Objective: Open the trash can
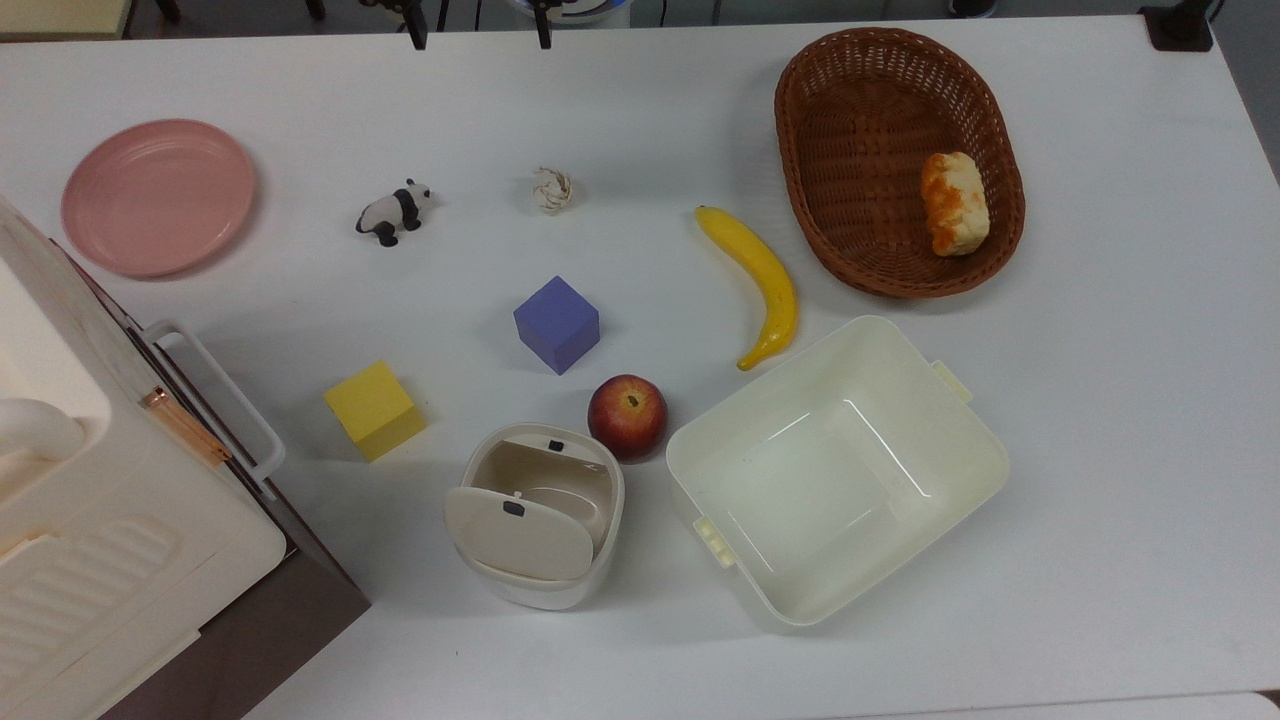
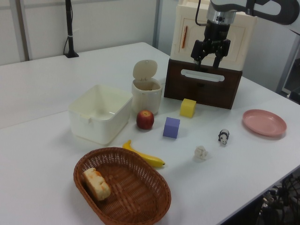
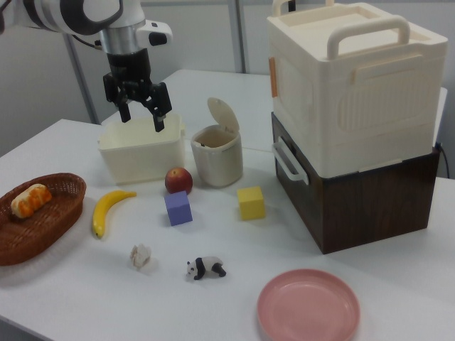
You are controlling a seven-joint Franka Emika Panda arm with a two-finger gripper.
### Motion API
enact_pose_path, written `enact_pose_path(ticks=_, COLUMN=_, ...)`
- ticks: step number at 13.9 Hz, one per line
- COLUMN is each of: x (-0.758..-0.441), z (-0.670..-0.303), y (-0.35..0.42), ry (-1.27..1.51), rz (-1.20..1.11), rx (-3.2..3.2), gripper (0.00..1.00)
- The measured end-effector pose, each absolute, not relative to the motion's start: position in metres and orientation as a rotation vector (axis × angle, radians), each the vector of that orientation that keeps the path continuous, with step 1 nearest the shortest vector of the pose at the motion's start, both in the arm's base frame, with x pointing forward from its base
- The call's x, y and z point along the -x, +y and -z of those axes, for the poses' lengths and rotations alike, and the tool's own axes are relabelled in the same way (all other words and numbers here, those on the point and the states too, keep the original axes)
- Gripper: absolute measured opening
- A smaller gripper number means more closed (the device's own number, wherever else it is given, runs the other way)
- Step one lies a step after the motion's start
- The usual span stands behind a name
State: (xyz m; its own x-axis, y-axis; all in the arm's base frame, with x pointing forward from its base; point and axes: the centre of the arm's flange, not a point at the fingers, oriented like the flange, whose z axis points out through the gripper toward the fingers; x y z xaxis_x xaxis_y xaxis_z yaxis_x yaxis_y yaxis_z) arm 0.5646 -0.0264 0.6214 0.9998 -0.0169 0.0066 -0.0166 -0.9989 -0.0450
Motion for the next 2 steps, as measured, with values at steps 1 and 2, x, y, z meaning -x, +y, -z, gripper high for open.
enact_pose_path(ticks=1, x=-0.5640, z=-0.6210, y=-0.0261, ry=0.026, rz=0.003, rx=3.095, gripper=1.00)
enact_pose_path(ticks=2, x=-0.5637, z=-0.6208, y=-0.0260, ry=0.026, rz=-0.001, rx=3.094, gripper=1.00)
